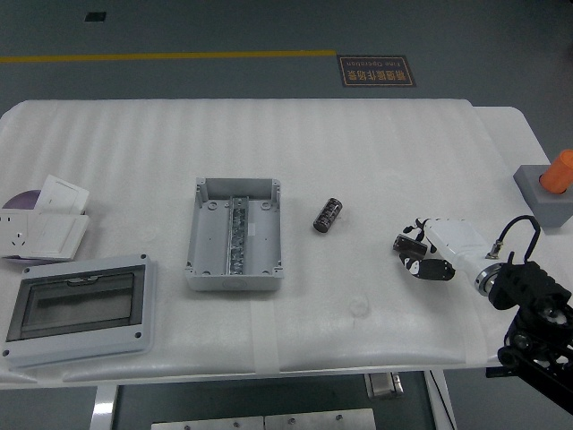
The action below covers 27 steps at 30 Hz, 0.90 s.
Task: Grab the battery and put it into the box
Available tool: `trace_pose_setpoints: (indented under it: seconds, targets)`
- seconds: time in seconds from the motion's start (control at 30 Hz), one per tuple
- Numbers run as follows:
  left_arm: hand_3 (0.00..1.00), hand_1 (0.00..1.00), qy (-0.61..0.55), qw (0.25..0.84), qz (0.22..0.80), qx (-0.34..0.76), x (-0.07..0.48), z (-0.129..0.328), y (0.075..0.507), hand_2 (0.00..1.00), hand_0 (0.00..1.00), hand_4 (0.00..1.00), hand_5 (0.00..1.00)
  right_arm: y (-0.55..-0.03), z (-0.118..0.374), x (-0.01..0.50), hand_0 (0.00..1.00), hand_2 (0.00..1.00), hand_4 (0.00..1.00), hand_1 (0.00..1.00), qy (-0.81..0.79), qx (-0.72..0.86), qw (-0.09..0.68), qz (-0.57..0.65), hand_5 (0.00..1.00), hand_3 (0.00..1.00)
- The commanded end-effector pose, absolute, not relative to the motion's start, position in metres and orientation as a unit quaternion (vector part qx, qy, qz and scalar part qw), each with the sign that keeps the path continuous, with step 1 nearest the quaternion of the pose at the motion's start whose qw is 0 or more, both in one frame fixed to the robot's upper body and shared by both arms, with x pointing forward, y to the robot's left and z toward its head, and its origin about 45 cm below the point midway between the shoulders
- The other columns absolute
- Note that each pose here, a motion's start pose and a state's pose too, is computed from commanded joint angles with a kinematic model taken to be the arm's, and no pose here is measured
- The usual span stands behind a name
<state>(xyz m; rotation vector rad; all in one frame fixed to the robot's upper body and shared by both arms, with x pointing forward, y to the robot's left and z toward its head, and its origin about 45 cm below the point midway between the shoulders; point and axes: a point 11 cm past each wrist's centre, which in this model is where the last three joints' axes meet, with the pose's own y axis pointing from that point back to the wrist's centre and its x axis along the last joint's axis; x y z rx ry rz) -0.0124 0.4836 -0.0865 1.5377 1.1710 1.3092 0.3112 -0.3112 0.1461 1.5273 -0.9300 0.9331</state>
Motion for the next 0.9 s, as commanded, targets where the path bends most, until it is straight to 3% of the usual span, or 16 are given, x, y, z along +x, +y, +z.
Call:
trace_pose_setpoints:
  seconds: [0.9]
  targets:
    - [0.542,0.671,0.459,0.394,0.518,0.605,-0.0106,-0.0868,0.4832,0.565,0.634,0.527,0.458,-0.3128,0.1395,0.3099,0.364,0.584,0.669,0.483,-0.393,0.634,0.537,0.393,0.515,0.765]
